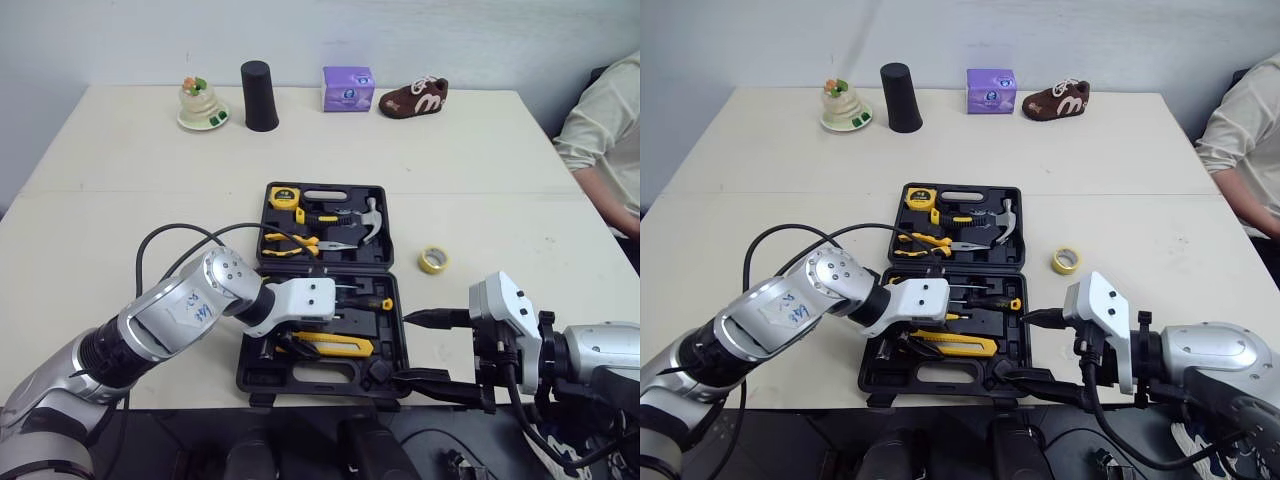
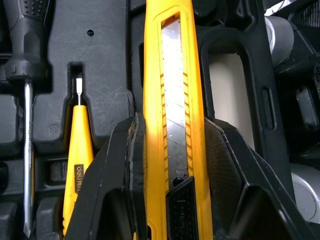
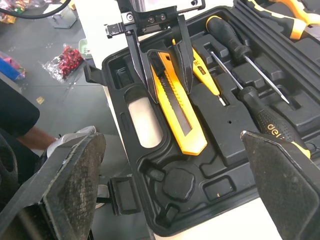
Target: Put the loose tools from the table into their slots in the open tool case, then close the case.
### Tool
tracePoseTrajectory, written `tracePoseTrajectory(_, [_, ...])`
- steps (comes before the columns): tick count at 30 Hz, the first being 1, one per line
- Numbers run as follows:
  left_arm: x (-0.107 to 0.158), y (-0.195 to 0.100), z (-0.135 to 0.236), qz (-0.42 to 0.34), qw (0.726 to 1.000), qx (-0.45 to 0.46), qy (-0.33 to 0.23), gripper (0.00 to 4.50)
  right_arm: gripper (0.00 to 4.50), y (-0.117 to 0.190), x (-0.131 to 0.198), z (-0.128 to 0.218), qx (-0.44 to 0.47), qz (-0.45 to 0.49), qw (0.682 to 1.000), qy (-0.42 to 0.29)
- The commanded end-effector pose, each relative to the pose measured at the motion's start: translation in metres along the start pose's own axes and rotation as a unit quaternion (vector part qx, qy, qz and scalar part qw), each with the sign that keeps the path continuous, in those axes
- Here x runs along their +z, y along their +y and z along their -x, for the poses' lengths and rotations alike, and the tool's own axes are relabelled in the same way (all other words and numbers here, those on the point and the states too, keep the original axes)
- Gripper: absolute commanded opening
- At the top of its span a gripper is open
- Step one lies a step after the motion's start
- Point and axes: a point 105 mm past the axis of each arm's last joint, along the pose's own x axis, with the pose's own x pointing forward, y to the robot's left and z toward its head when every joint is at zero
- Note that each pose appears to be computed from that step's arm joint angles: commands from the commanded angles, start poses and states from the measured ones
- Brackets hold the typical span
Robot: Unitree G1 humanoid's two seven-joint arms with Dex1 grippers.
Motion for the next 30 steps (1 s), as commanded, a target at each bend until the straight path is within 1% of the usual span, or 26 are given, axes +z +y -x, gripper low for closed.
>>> tracePoseTrajectory(1, [-0.006,0.008,-0.004,0.040,0.999,0.016,-0.002,1.71,4.50,0.003,0.008,0.002,-0.001,0.024,1.000,-0.007])
tracePoseTrajectory(2, [-0.004,0.009,-0.004,0.046,0.999,0.017,-0.010,2.28,4.50,0.003,0.008,0.002,-0.001,0.024,1.000,-0.007])
tracePoseTrajectory(4, [0.004,0.010,0.004,0.059,0.998,0.012,-0.032,3.15,4.50,0.003,0.008,0.003,-0.002,0.024,1.000,-0.007])
tracePoseTrajectory(6, [0.007,0.009,0.015,0.071,0.997,0.007,-0.041,4.06,4.50,0.003,0.008,0.003,-0.004,0.023,1.000,-0.008])
tracePoseTrajectory(7, [0.008,0.007,0.021,0.072,0.996,0.001,-0.048,4.45,4.50,0.003,0.008,0.003,-0.004,0.021,1.000,-0.009])
tracePoseTrajectory(10, [0.007,-0.005,0.037,0.103,0.991,-0.042,-0.072,4.45,4.50,0.005,0.007,0.004,-0.005,0.017,1.000,-0.008])
tracePoseTrajectory(11, [0.009,-0.005,0.039,0.095,0.991,-0.042,-0.086,4.45,4.50,0.005,0.006,0.005,-0.005,0.017,1.000,-0.008])
tracePoseTrajectory(13, [0.011,0.002,0.038,0.018,0.993,-0.011,-0.114,4.45,4.50,0.005,0.006,0.005,-0.005,0.017,1.000,-0.008])
tracePoseTrajectory(14, [0.008,0.004,0.037,-0.016,0.994,-0.001,-0.112,4.45,4.50,0.005,0.006,0.005,-0.005,0.016,1.000,-0.009])
tracePoseTrajectory(15, [0.007,0.002,0.034,-0.043,0.991,-0.004,-0.125,4.45,4.50,0.005,0.007,0.004,-0.005,0.017,1.000,-0.009])
tracePoseTrajectory(17, [0.014,-0.004,0.033,-0.060,0.979,-0.030,-0.192,4.45,4.50,0.004,0.009,0.003,-0.005,0.018,1.000,-0.012])
tracePoseTrajectory(19, [0.020,-0.006,0.034,-0.082,0.968,-0.036,-0.235,4.45,4.50,0.004,0.009,0.003,-0.005,0.019,1.000,-0.012])
tracePoseTrajectory(20, [0.021,-0.006,0.034,-0.097,0.963,-0.036,-0.247,4.21,4.50,0.004,0.009,0.003,-0.005,0.018,1.000,-0.012])
tracePoseTrajectory(22, [0.018,-0.006,0.031,-0.111,0.960,-0.032,-0.254,3.60,4.50,0.004,0.009,0.004,-0.005,0.017,1.000,-0.013])
tracePoseTrajectory(28, [0.004,0.003,0.017,-0.083,0.964,-0.015,-0.251,0.84,4.50,0.004,0.009,0.003,-0.007,0.016,1.000,-0.012])
tracePoseTrajectory(30, [-0.002,0.005,0.010,-0.078,0.968,-0.016,-0.239,0.03,4.50,0.003,0.009,0.003,-0.007,0.016,1.000,-0.012])
